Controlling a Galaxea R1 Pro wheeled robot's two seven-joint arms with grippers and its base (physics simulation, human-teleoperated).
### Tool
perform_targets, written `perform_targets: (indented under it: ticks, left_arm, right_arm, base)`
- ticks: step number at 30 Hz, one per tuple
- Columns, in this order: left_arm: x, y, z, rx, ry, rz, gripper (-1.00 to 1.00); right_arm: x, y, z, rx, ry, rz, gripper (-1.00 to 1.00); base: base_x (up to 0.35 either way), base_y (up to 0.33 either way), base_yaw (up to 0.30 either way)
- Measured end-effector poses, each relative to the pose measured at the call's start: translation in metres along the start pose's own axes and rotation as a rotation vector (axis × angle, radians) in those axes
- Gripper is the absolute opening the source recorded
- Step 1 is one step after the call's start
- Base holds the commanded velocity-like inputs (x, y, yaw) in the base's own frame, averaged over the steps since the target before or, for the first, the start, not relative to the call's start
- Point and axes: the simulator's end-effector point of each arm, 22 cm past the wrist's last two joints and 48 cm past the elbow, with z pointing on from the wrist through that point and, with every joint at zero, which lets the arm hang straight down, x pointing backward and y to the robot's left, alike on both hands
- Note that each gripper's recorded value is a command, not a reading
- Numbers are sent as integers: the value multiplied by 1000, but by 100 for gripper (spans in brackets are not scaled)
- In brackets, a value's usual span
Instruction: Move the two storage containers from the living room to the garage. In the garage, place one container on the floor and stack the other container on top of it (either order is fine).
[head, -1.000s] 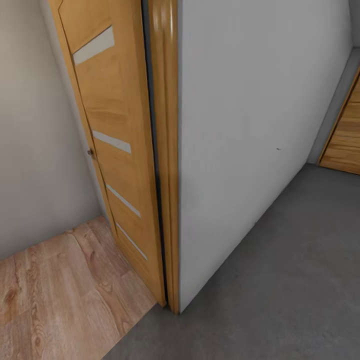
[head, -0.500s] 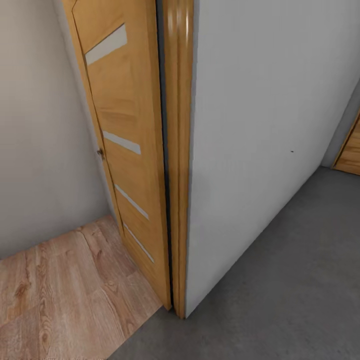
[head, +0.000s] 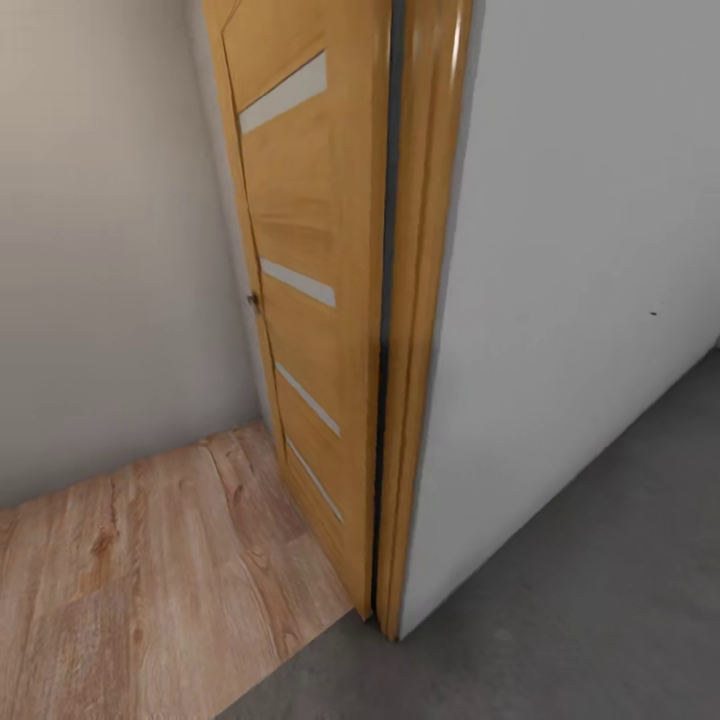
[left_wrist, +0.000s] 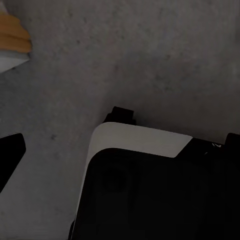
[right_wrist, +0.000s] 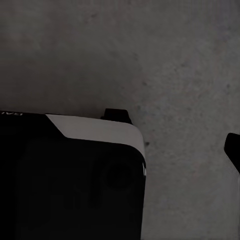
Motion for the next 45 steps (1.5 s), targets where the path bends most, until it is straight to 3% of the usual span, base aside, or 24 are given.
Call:
perform_targets:
  ticks: [14, 45]
  left_arm:
    - [1, -1, 0, 1, 3, 0, 100]
    - [1, 0, 0, 0, 5, 2, 100]
  right_arm:
    - [0, 0, 0, 0, 0, 2, 100]
    - [1, -3, 0, 3, 1, 1, 100]
  base:
    - [24, 0, 246]
    - [295, 0, 17]
